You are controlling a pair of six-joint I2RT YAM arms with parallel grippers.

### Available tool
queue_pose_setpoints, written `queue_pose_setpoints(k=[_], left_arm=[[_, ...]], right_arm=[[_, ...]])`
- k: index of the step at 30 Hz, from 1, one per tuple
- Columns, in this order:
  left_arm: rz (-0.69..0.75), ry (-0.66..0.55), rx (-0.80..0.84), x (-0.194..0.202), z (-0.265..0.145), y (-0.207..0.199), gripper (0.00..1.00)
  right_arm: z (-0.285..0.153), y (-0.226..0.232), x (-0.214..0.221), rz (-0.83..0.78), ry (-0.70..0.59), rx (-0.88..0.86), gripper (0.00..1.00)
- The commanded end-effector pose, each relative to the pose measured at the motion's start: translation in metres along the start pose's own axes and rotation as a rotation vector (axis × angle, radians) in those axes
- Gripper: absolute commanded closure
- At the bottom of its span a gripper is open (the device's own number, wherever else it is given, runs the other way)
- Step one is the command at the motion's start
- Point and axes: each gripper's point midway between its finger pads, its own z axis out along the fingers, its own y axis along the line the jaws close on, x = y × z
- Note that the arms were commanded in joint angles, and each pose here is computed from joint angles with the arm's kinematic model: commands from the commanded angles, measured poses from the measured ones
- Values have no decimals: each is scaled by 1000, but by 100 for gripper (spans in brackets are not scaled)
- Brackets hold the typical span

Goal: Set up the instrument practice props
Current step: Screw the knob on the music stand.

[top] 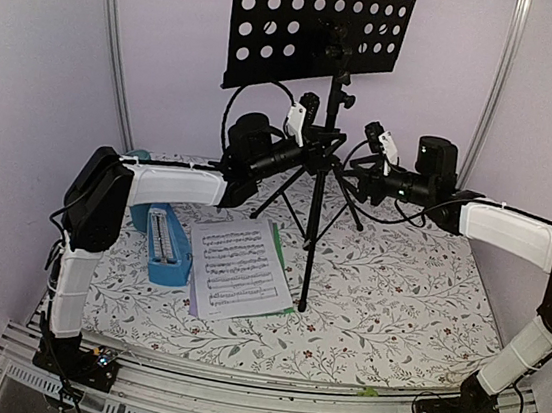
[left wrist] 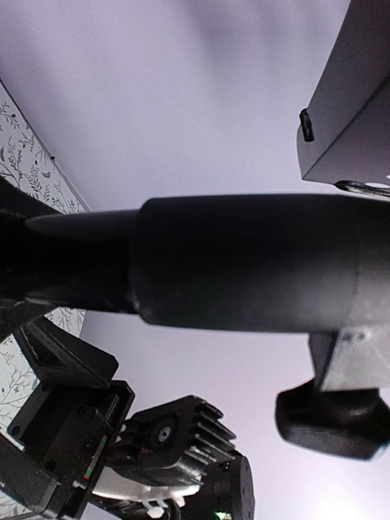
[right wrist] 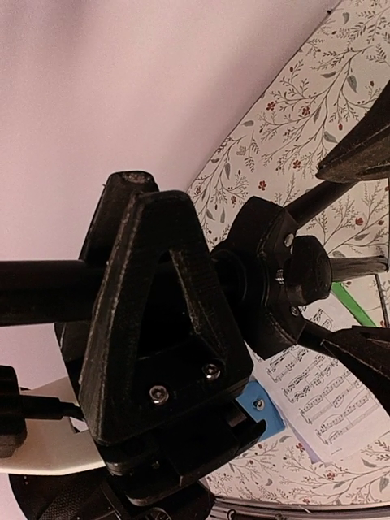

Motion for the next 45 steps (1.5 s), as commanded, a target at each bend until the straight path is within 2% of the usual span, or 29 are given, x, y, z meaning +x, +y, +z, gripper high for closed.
queue_pose_setpoints(k=[1, 11, 18, 23, 25, 29, 37, 45], left_arm=[[-70, 91, 30, 25, 2, -14, 100], [-70, 91, 33, 25, 2, -14, 100], [-64, 93, 30, 24, 1, -13, 100], [-64, 93, 29, 24, 0, -13, 100], [-64, 93, 30, 24, 0, -13, 100], [-63, 95, 29, 25, 0, -13, 100], [-63, 95, 32, 26, -1, -14, 100], [-57, 91, 29, 23, -5, -11, 100]], right_arm=[[9, -3, -14, -72, -22, 10, 40], [19, -6, -16, -106, -15, 35, 47], [24, -4, -11, -66, 8, 3, 64], [21, -5, -14, 4, 3, -26, 72], [18, -7, -15, 89, -1, -50, 77], [11, -12, -11, 285, 1, -109, 79], [12, -11, 6, 758, 10, -216, 76], [15, -10, 25, 1051, 53, -289, 74]])
